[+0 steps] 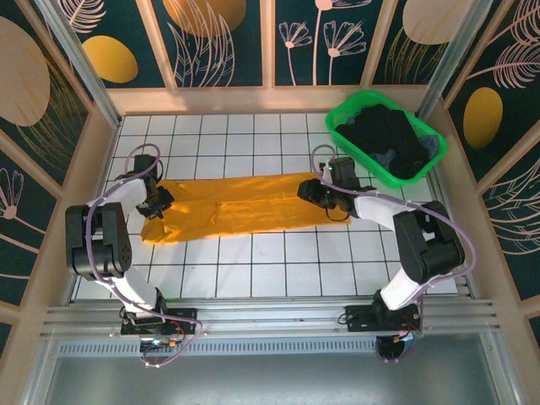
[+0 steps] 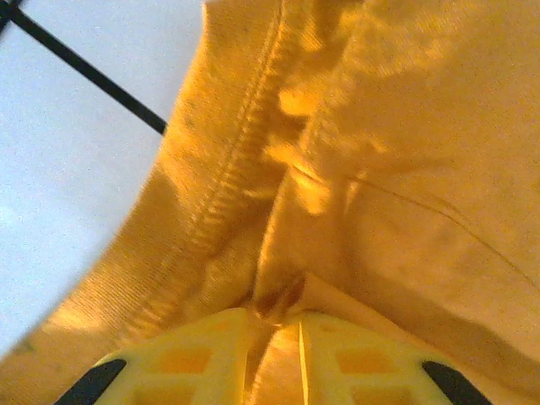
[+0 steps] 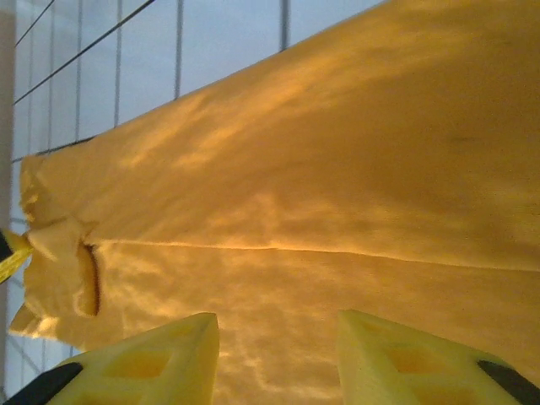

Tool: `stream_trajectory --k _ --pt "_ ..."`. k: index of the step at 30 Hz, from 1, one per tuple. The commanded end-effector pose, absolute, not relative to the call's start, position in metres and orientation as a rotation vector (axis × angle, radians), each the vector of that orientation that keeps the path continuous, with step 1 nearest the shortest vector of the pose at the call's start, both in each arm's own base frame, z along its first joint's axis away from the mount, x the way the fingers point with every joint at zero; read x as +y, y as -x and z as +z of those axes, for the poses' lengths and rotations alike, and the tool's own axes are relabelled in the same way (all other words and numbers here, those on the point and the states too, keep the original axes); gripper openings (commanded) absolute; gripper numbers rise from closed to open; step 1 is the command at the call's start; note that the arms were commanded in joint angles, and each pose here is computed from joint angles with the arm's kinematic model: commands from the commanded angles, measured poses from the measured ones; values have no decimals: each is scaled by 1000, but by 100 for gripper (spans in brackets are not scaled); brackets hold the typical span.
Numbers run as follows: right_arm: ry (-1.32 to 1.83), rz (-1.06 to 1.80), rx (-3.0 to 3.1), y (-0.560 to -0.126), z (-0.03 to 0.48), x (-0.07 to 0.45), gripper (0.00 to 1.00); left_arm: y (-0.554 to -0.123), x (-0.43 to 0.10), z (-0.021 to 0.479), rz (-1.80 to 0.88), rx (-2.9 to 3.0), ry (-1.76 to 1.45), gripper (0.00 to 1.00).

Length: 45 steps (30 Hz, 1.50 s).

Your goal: Fold and stack the t-shirts

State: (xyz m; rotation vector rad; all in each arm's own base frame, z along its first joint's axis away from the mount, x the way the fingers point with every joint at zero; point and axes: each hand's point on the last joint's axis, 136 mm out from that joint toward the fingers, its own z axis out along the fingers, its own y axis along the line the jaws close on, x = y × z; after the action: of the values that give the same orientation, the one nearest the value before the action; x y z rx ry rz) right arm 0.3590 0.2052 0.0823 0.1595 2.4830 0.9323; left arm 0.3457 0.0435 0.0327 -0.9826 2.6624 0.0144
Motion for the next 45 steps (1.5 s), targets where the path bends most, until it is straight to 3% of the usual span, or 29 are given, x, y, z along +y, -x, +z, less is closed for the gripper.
stream_trajectory --k 1,2,4,6,9,12,17,25,30,36,41,45 --pt "-324 794 2458 -363 84 161 40 -342 65 47 187 2633 986 46" --pt "-353 762 2458 -364 83 150 40 -340 68 54 199 2610 998 53" --pt "-385 712 2461 -368 82 131 40 -337 68 71 188 2560 1027 59" --pt "-378 674 2473 -373 81 120 39 -333 55 84 78 2525 1060 55" --pt "-316 619 2498 -386 74 116 36 -319 13 76 -181 2533 1132 40" --pt "-272 601 2519 -402 59 120 26 -306 -30 56 -383 2553 1211 28" --pt "-236 583 2494 -427 49 124 19 -297 -60 23 -572 2522 1379 22" --pt "-319 475 2688 -411 2 113 17 -306 -49 -8 -448 2544 1437 20" --pt "-459 351 2820 -355 -14 95 16 -352 -46 -17 -414 2558 1401 21" --pt "-590 303 2937 -261 -23 91 17 -468 -75 -13 -530 2602 1196 21" --pt "-564 488 2986 -196 -22 133 20 -552 -150 -3 -772 2622 979 22" --pt "-474 670 3007 -158 -20 178 21 -586 -216 -5 -927 2628 849 22"
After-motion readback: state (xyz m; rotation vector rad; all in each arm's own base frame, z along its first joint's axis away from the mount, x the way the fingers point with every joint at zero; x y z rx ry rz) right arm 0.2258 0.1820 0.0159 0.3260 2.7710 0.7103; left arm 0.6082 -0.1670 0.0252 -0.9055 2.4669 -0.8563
